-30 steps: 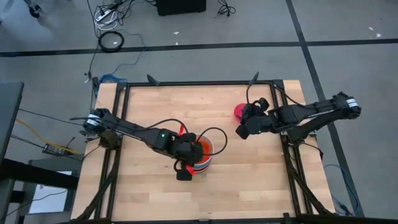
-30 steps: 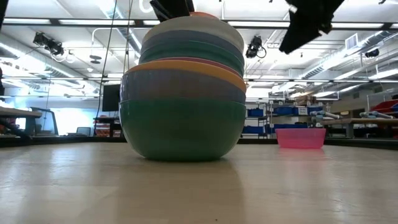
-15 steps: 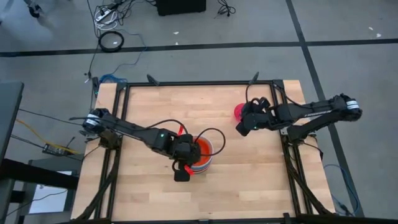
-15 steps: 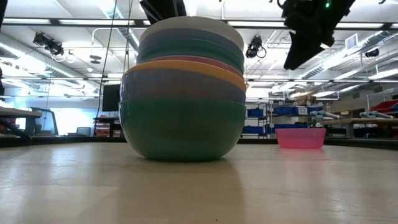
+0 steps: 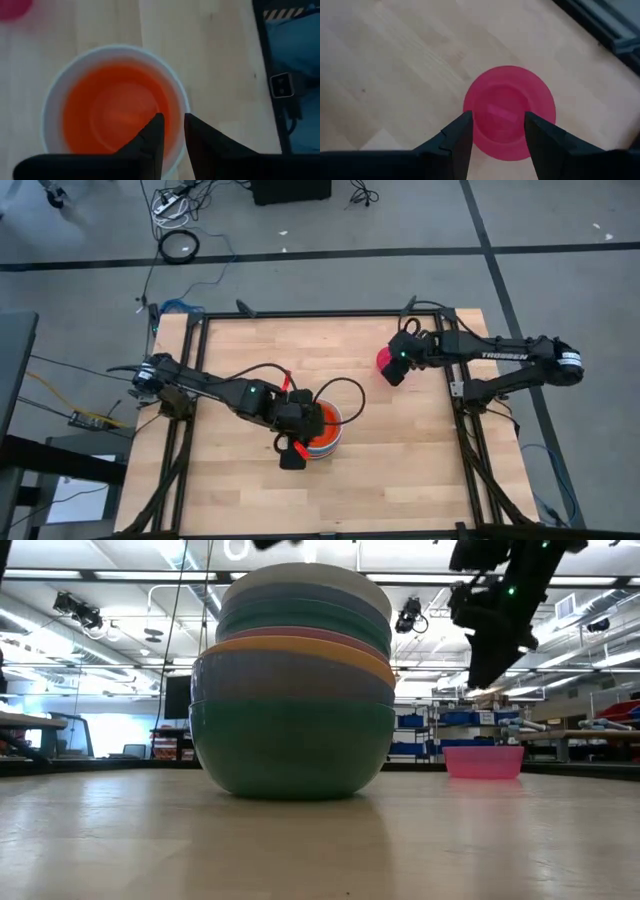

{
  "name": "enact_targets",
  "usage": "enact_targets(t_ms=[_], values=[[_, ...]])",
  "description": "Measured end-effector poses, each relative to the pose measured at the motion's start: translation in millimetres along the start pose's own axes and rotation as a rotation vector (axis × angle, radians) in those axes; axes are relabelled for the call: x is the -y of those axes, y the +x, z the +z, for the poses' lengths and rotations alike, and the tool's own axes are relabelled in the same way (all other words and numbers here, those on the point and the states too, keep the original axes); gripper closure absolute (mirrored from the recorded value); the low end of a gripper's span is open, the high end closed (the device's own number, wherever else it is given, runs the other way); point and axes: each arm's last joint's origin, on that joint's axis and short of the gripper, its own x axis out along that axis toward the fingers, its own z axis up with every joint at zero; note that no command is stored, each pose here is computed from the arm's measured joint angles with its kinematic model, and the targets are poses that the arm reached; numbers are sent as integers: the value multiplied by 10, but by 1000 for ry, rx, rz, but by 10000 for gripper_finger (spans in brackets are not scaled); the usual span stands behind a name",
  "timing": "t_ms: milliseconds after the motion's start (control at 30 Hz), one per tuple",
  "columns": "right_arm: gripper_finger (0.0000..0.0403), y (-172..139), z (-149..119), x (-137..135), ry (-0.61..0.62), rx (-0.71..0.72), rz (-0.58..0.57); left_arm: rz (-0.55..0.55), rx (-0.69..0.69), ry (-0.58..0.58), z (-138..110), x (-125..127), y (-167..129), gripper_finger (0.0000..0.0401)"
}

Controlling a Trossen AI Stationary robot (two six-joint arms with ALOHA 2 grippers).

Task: Nest bowls inside each other
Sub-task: Stack the red bowl on top of the orange bowl

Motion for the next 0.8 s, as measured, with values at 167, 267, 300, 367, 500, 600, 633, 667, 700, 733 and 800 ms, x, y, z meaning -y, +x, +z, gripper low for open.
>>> enact_targets(t_ms=[167, 267, 300, 367, 500, 600, 633, 667, 700, 733, 800], values=[[227, 139, 23, 112, 50, -50, 95, 20, 35, 5, 82, 26, -210, 318], [223, 222, 2, 146, 73, -77, 165, 65, 29, 10, 85, 62, -344, 318], [222, 251, -16, 155, 76, -85, 173, 79, 19, 2, 74, 68, -384, 318], [220, 303, -59, 162, 72, -95, 178, 117, -12, -14, 39, 89, -463, 318], [219, 399, -149, 160, 63, -107, 184, 191, -70, -60, -45, 127, -573, 318], [219, 473, -222, 154, 48, -113, 194, 222, -111, -93, -112, 175, -627, 318], [219, 495, -245, 151, 40, -112, 195, 225, -117, -104, -126, 190, -637, 318], [219, 518, -269, 151, 33, -113, 196, 230, -125, -107, -142, 206, -643, 318], [219, 540, -292, 152, 28, -114, 197, 236, -133, -115, -159, 222, -648, 318], [219, 561, -311, 152, 25, -113, 198, 243, -141, -117, -175, 238, -651, 318], [219, 594, -338, 152, 19, -105, 199, 256, -148, -126, -198, 264, -658, 318]])
